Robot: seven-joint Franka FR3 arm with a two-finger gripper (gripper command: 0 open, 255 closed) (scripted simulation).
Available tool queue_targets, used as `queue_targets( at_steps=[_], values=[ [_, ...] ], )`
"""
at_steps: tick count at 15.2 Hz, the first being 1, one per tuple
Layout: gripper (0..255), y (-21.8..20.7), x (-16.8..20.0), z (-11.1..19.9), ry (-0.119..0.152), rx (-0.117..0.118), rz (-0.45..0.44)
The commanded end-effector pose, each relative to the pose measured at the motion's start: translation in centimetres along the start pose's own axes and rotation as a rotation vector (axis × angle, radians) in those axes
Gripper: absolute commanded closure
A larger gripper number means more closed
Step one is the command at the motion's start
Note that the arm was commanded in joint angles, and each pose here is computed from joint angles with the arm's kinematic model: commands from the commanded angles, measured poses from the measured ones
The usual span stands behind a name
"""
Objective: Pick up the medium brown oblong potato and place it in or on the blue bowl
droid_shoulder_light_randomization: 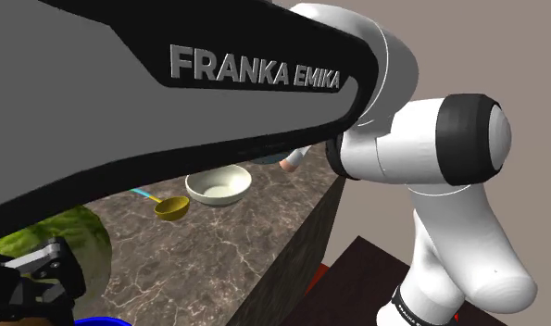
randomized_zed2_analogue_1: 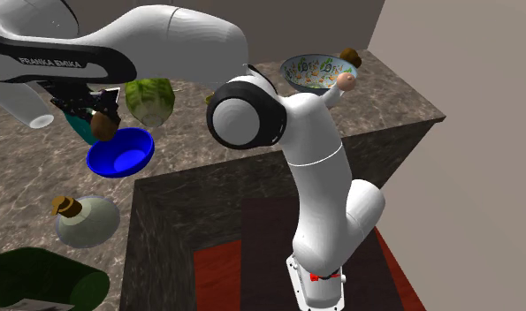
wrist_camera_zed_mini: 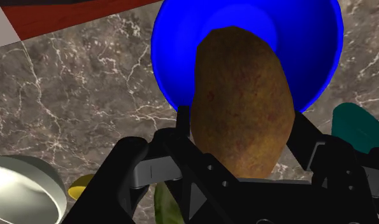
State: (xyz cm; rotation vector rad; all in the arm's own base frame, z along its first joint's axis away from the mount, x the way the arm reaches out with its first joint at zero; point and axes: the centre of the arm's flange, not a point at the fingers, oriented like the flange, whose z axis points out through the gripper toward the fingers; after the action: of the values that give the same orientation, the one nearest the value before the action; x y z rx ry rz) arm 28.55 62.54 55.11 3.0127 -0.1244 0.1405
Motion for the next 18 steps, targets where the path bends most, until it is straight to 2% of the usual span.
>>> queue_targets(
  at_steps=[1, 12, 18],
  values=[
    [255, -0.6, -0.4, 1.0, 0.001, -0.001, 0.002],
    [255, -1.3, -0.9, 6.7, 0.001, -0.001, 0.002],
    [255, -1.3, -1.0, 7.0, 0.001, -0.001, 0.002]
  ],
)
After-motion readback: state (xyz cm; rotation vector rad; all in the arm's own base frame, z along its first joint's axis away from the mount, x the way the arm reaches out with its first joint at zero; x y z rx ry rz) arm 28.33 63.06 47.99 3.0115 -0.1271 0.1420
